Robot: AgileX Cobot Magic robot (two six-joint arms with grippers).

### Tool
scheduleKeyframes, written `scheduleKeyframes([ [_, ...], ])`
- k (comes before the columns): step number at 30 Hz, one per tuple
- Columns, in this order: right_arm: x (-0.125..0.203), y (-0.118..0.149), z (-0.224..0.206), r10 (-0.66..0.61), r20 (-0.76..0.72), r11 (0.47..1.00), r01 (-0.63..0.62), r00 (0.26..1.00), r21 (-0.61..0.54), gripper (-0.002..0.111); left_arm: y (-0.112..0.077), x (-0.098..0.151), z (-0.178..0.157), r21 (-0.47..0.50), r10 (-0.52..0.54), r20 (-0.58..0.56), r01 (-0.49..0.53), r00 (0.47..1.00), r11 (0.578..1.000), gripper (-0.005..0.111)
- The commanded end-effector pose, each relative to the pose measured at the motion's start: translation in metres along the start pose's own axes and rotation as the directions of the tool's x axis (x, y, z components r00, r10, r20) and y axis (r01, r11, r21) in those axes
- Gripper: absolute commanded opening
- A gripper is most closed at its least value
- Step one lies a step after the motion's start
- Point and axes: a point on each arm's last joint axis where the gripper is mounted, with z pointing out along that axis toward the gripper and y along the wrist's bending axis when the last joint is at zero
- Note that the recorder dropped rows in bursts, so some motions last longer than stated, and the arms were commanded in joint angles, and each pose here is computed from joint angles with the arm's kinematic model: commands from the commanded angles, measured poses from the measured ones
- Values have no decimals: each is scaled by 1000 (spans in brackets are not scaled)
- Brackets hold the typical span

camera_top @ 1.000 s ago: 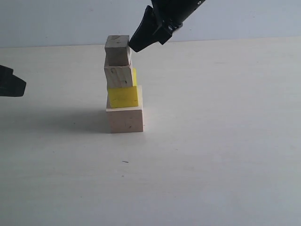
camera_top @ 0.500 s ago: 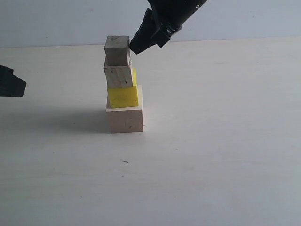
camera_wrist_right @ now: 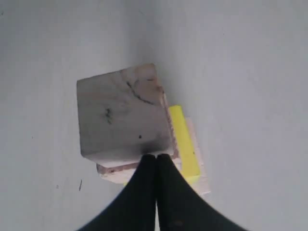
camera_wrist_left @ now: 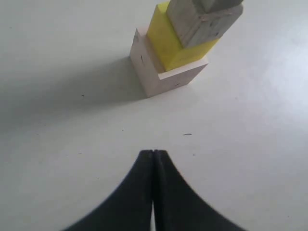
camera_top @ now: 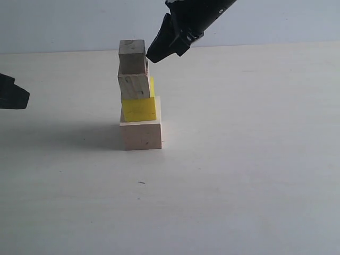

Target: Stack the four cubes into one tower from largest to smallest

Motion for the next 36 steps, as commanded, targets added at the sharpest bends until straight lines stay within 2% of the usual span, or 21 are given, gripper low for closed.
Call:
scheduleKeyframes([
  [1, -7, 7, -27, -6, -46, 994, 11, 999, 111, 0, 1, 0, 1, -5, 1, -2, -1, 1000, 1000, 0],
  [4, -7, 1, -62, 132, 3, 955, -128, 991, 267, 0, 1, 0, 1, -1, -4, 1, 4, 1000, 1000, 0],
  [5, -4, -5, -77, 214, 61, 921, -222, 975, 321, 0, 1, -1, 1, -1, -5, 11, 5, 1000, 1000, 0],
  [7, 6, -10, -98, 304, 134, 867, -332, 943, 372, 0, 1, -5, 1, -8, -5, 57, 5, 998, 1000, 0],
  [12, 33, 1, -122, 397, 209, 784, -448, 894, 429, 0, 1, -14, -10, -34, 31, 202, -24, 979, 999, 0],
  [16, 44, 25, -151, 392, 340, 687, -518, 855, 510, 0, -1, -23, -30, -71, 86, 379, -63, 922, 995, 0],
  [19, 45, 56, -174, 285, 426, 626, -503, 859, 595, 0, -3, -27, -47, -110, 134, 500, -91, 855, 990, 0],
  [23, 36, 112, -215, 85, 517, 547, -473, 852, 690, 0, -3, -31, -70, -203, 229, 623, -128, 748, 971, 0],
  [26, 30, 153, -244, -74, 536, 474, -443, 841, 761, 0, -2, -33, -84, -259, 274, 693, -124, 667, 958, 0],
  [28, 26, 178, -260, -157, 548, 445, -437, 821, 782, 0, 0, -36, -94, -291, 288, 738, -97, 610, 952, 0],
  [31, 24, 221, -281, -291, 517, 395, -391, 805, 831, 0, 4, -38, -110, -335, 311, 772, -62, 554, 940, 0],
  [35, 26, 273, -301, -418, 503, 346, -379, 757, 858, 0, 1, -41, -140, -440, 417, 776, -66, 474, 895, 0],
  [36, 29, 298, -308, -476, 497, 323, -381, 726, 866, 0, -2, -40, -153, -465, 444, 791, -59, 421, 884, 0],
])
